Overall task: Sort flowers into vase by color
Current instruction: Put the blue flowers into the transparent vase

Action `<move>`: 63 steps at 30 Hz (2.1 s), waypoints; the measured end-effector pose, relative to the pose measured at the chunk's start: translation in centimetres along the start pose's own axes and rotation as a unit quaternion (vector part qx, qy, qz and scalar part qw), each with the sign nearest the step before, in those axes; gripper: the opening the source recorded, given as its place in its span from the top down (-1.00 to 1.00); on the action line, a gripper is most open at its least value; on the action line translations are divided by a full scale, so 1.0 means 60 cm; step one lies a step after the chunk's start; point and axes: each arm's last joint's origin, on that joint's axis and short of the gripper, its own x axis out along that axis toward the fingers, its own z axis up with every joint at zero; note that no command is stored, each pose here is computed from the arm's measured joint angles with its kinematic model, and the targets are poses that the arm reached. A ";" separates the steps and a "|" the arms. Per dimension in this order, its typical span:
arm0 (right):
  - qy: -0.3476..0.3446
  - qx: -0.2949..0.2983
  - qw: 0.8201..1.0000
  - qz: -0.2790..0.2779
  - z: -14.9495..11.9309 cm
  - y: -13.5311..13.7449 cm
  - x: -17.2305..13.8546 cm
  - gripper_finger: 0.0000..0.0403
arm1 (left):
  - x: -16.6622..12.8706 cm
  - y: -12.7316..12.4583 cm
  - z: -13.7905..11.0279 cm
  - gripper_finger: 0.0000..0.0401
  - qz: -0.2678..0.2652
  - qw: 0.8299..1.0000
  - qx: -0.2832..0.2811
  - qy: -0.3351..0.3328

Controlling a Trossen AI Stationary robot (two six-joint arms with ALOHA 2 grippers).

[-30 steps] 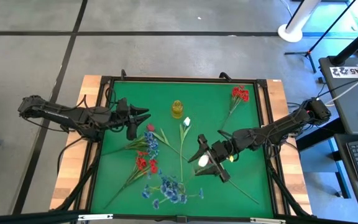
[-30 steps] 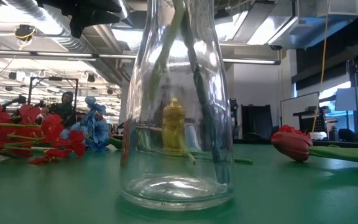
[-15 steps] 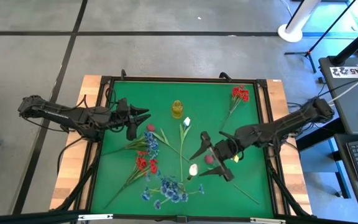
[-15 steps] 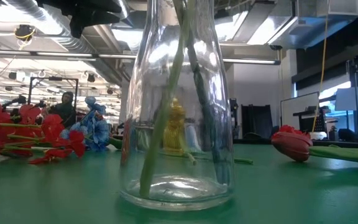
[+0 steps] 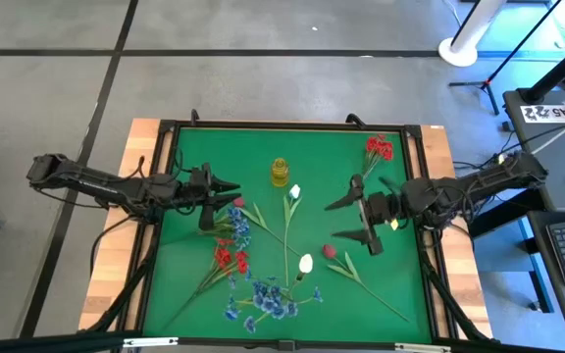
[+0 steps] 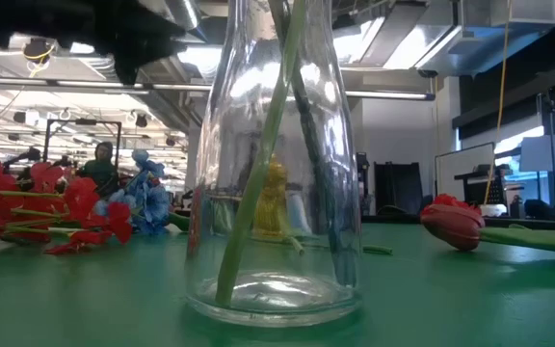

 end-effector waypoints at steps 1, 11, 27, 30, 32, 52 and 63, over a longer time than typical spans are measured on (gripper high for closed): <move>-0.004 0.011 1.000 -0.011 -0.009 -0.007 -0.006 -0.43 | -0.001 0.004 -0.008 0.38 0.001 1.000 -0.006 0.002; 0.082 0.109 0.983 -0.123 -0.143 -0.070 -0.034 -0.43 | -0.005 0.019 -0.049 0.38 0.024 0.996 -0.059 0.067; 0.223 0.263 0.817 -0.462 -0.261 -0.120 -0.099 -0.43 | -0.010 0.027 -0.074 0.38 0.052 0.984 -0.091 0.143; 0.228 0.272 0.817 -0.455 -0.264 -0.122 -0.096 -0.43 | -0.013 0.028 -0.084 0.38 0.039 0.977 -0.100 0.183; 0.227 0.277 0.819 -0.448 -0.263 -0.122 -0.095 -0.43 | -0.017 0.029 -0.092 0.38 0.035 0.970 -0.113 0.214; 0.226 0.279 0.825 -0.437 -0.262 -0.121 -0.093 -0.43 | -0.039 0.005 -0.042 0.38 0.168 0.862 -0.091 0.469; 0.232 0.271 0.828 -0.432 -0.262 -0.121 -0.093 -0.43 | -0.029 -0.023 -0.104 0.26 0.147 0.779 -0.051 0.607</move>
